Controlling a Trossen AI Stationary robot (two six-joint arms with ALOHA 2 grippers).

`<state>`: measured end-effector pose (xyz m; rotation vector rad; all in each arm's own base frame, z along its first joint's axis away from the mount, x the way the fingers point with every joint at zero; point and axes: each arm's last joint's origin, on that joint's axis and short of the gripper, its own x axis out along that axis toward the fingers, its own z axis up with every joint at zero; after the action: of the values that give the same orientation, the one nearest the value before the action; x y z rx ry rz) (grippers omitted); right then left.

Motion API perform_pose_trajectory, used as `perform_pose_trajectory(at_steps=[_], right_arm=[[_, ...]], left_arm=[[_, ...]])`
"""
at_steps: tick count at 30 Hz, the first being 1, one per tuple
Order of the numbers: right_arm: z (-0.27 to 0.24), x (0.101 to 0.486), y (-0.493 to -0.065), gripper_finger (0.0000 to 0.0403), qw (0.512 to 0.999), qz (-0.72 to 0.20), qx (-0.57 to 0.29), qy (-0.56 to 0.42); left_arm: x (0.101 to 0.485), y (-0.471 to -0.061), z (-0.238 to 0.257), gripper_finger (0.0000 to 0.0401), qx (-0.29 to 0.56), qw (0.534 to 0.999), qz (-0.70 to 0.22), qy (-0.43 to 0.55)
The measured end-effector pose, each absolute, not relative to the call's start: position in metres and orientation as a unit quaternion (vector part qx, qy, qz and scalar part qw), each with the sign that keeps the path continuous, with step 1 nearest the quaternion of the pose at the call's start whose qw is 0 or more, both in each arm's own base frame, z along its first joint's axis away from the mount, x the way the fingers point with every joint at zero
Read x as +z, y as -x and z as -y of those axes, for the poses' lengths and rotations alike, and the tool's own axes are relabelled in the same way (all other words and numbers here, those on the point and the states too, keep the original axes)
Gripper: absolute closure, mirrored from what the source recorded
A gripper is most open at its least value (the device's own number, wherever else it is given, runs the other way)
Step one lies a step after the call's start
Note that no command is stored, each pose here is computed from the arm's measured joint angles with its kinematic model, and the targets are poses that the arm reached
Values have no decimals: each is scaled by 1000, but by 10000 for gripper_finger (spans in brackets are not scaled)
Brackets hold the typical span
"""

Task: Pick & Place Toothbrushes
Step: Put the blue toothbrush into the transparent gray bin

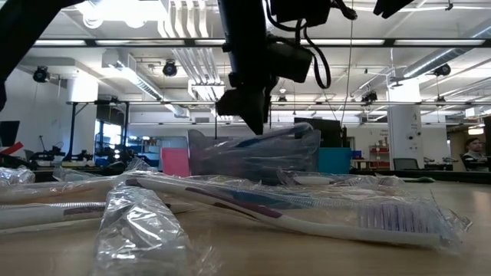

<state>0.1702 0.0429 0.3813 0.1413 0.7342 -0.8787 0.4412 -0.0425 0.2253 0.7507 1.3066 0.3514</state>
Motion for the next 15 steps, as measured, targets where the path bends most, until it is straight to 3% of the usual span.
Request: perform_pose_trajectory(at_steps=[15], right_arm=[[-43, 381, -170, 209, 838, -350, -413, -66]], left_arm=[[285, -410, 38, 236, 173, 745, -568, -305]])
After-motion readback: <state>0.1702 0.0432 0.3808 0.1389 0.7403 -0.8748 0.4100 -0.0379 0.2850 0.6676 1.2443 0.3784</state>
